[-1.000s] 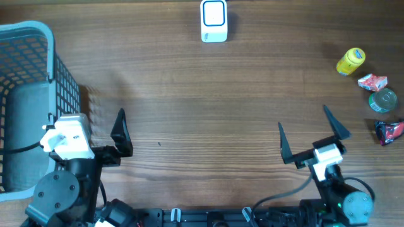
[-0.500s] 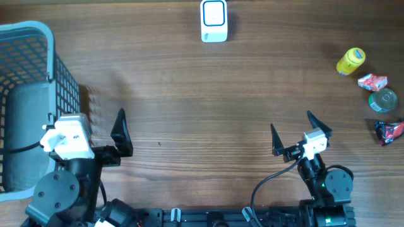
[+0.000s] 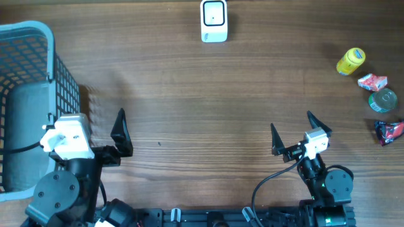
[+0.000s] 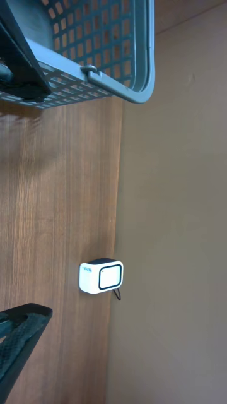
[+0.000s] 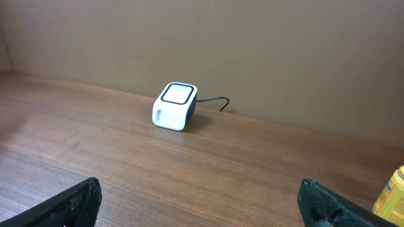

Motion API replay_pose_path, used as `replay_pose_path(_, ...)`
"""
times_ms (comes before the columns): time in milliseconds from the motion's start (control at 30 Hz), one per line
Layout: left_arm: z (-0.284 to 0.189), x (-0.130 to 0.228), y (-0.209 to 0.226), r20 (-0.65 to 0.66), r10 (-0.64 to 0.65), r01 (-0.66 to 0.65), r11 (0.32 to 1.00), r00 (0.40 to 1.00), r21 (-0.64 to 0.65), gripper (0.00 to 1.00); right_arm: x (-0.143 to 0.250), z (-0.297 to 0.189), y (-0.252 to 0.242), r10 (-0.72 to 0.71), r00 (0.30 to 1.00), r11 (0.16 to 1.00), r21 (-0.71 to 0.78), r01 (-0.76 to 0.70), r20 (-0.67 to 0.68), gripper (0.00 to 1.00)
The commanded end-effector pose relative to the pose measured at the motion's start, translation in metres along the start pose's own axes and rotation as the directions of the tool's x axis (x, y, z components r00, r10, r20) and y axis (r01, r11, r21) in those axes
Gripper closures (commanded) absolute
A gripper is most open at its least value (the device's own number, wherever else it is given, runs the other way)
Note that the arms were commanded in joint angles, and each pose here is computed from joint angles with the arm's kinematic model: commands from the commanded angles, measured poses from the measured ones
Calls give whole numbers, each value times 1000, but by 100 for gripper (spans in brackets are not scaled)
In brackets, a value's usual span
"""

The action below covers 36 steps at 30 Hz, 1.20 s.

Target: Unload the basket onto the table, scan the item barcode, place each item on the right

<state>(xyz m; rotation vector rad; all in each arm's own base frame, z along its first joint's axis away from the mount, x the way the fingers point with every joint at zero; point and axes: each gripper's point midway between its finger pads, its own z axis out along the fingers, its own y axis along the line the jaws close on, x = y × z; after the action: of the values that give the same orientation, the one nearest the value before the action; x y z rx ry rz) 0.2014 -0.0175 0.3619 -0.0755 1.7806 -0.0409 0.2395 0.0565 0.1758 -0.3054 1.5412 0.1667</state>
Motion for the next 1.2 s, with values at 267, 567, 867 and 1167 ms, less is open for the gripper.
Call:
replay_pose_path(267, 11, 13, 1, 2, 31, -31, 1000, 1000, -7, 0, -2, 0, -2, 15, 1000, 1000, 16, -16, 8, 0)
replay_pose_path(567, 52, 107, 11, 279, -96, 73, 993, 956, 91, 0, -2, 0, -2, 15, 1000, 1000, 16, -16, 8, 0)
replay_pose_path(867, 70, 143, 21, 245, 0, -8, 999, 970, 31, 0, -2, 0, -2, 16, 1000, 1000, 15, -16, 8, 0)
replay_pose_path(1167, 87, 188, 26, 141, 1, -4, 1000, 990, 20, 0, -2, 0, -2, 15, 1000, 1000, 16, -16, 8, 0)
